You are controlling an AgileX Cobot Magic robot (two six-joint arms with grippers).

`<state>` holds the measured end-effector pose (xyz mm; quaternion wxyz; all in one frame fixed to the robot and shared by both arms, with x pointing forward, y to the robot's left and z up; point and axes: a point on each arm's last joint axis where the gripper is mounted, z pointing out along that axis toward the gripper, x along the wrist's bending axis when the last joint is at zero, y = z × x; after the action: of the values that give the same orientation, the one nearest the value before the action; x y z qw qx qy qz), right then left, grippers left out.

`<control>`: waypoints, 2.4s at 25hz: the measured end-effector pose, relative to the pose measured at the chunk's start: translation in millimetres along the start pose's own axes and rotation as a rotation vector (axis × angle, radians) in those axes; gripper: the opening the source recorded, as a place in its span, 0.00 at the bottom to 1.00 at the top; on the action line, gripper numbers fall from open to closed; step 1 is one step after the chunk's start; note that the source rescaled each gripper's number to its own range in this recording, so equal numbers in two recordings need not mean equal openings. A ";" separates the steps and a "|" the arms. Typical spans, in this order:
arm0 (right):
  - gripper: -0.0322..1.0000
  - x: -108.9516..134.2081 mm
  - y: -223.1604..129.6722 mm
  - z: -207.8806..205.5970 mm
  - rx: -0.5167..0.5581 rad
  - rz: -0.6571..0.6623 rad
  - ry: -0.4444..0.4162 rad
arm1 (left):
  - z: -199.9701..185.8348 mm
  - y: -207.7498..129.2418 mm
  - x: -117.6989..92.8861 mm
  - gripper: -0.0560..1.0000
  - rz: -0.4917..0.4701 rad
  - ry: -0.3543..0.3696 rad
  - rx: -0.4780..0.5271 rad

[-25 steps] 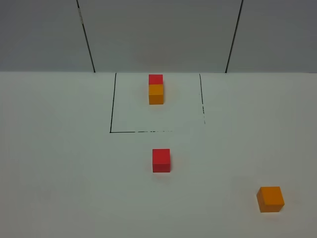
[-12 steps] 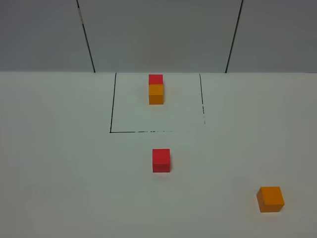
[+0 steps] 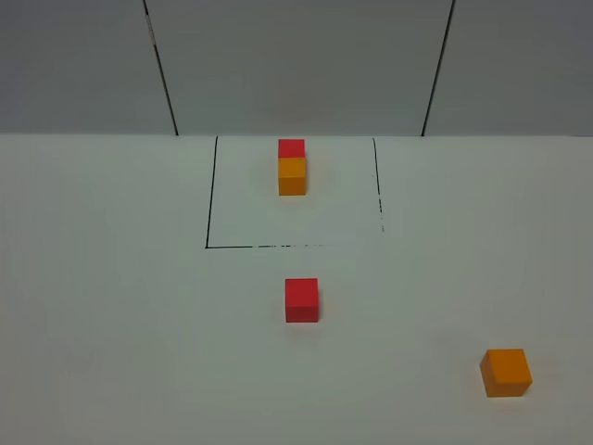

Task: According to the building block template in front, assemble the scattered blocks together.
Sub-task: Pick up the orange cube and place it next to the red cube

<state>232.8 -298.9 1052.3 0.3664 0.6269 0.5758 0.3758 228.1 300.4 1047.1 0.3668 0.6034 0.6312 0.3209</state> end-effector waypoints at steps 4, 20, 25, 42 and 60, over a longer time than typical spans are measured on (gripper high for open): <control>0.81 0.0 0.0 0.0 0.000 0.000 0.000 | 0.0 0.0 0.0 0.64 0.000 0.000 0.000; 1.00 18.8 62.2 48.7 0.366 0.008 0.146 | 0.0 0.0 0.0 0.64 0.000 0.000 0.000; 1.00 21.5 74.9 133.6 0.638 0.006 0.157 | 0.0 0.0 0.0 0.64 0.000 0.000 0.000; 1.00 82.0 14.5 277.5 0.917 -0.096 0.184 | 0.0 0.0 0.0 0.64 0.000 0.000 0.000; 1.00 78.6 -25.1 316.9 0.970 -0.169 0.131 | 0.0 0.0 0.0 0.64 0.000 0.000 0.000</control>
<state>508.9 -227.2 891.4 0.0248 0.6512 0.7551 0.0722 228.1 300.4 1047.1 0.3668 0.6034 0.6312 0.3209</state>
